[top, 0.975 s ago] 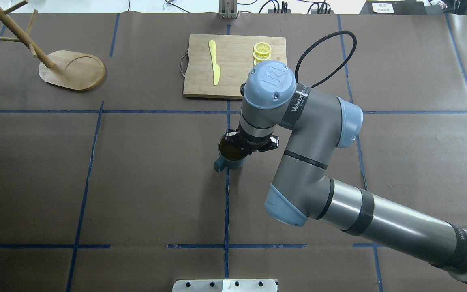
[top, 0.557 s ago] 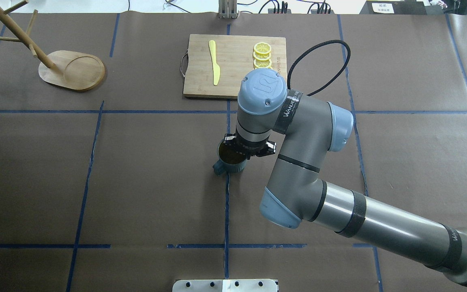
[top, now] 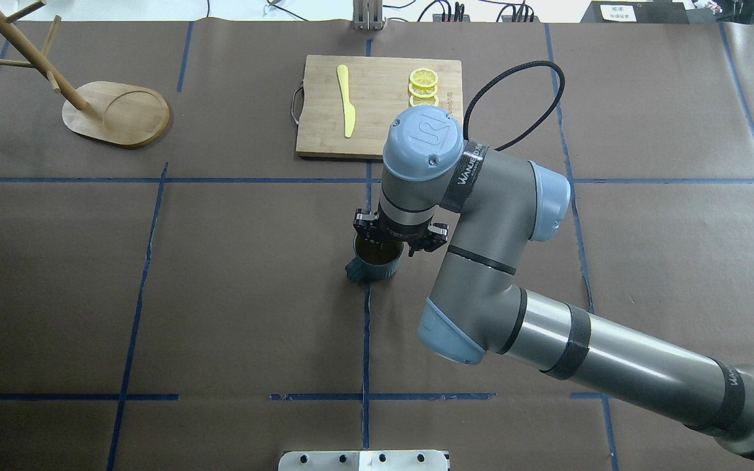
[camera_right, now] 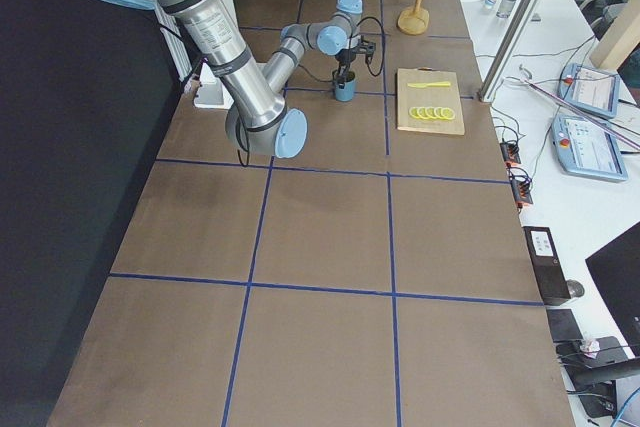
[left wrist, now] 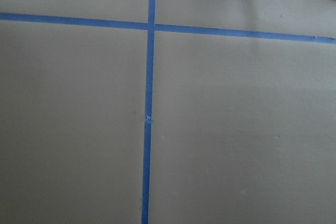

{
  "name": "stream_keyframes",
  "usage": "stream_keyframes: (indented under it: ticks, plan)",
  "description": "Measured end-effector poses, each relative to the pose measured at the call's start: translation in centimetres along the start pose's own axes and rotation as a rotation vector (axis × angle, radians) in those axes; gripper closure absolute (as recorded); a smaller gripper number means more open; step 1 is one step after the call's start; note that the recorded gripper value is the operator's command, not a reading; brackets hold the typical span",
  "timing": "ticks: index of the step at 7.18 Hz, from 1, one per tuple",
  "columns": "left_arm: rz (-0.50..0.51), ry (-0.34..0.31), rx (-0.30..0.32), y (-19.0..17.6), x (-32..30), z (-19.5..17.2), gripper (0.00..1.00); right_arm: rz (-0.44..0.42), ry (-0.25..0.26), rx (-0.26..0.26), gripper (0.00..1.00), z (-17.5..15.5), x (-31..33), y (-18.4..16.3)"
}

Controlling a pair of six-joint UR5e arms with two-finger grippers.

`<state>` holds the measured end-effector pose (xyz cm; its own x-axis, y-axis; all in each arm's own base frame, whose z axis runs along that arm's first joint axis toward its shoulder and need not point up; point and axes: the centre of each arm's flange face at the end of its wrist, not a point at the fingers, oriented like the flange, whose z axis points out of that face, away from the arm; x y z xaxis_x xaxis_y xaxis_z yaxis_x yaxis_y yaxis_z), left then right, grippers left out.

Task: Hang cup on storage rack
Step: 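Open the right gripper and lift it away from the upright mug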

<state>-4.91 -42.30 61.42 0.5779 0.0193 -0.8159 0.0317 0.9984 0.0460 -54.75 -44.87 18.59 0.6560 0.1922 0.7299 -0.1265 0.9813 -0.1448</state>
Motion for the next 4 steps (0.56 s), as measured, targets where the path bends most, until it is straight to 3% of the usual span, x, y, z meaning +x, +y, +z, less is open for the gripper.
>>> stream_keyframes:
  ticks: [2, 4]
  plan:
    - [0.158, 0.038, 0.012, -0.8, 4.1, 2.0, 0.0, 0.051, -0.078, -0.022, 0.0, -5.5, 4.8, -3.8]
    - [0.305, 0.078, 0.055, -1.3, 10.9, 5.4, 0.0, 0.102, -0.11, 0.003, 0.0, -10.2, 15.6, -5.3]
